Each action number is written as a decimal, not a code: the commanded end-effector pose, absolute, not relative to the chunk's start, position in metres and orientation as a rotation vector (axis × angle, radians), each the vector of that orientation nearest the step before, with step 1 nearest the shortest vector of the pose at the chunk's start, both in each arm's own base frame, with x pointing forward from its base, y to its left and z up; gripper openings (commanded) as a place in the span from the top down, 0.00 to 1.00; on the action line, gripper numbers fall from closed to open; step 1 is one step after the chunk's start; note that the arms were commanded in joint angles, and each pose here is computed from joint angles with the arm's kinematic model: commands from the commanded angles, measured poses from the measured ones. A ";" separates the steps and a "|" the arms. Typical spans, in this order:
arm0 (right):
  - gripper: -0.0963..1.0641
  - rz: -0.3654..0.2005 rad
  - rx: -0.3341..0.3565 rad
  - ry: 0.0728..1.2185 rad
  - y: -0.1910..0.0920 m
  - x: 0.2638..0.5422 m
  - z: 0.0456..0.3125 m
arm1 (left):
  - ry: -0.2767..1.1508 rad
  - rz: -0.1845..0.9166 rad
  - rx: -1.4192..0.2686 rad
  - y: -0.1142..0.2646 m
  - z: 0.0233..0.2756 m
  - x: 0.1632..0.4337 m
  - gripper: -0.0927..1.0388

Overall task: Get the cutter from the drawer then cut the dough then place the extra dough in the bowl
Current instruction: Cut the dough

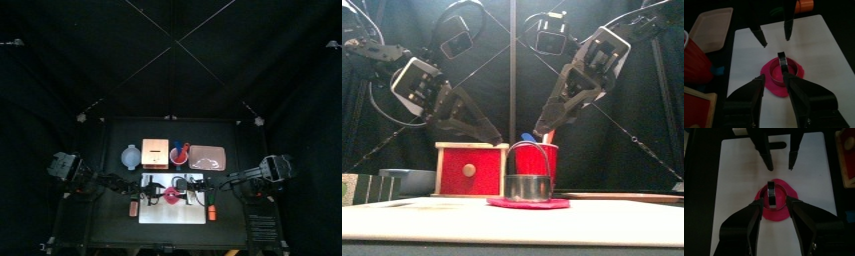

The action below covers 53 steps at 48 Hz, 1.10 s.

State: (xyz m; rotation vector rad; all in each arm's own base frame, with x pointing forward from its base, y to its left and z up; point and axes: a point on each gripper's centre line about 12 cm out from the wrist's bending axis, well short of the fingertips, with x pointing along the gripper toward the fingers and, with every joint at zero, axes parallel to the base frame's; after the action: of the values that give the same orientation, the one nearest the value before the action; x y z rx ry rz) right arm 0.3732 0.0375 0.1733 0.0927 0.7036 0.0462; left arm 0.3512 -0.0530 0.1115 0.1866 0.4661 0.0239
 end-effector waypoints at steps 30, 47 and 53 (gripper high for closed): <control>0.24 0.048 0.107 0.674 0.040 0.385 0.183 | 0.502 0.057 0.165 -0.075 0.077 0.363 0.47; 0.24 0.054 0.101 0.699 0.045 0.395 0.173 | 0.566 0.085 0.140 -0.072 0.061 0.360 0.47; 0.24 0.052 0.095 0.721 0.044 0.398 0.166 | 0.568 0.088 0.139 -0.071 0.061 0.360 0.47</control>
State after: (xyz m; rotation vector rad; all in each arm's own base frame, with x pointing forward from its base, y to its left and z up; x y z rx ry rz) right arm 0.3914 0.0442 0.1544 0.0949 0.7534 0.0497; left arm 0.3562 -0.0713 0.0574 0.1492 0.5791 0.0838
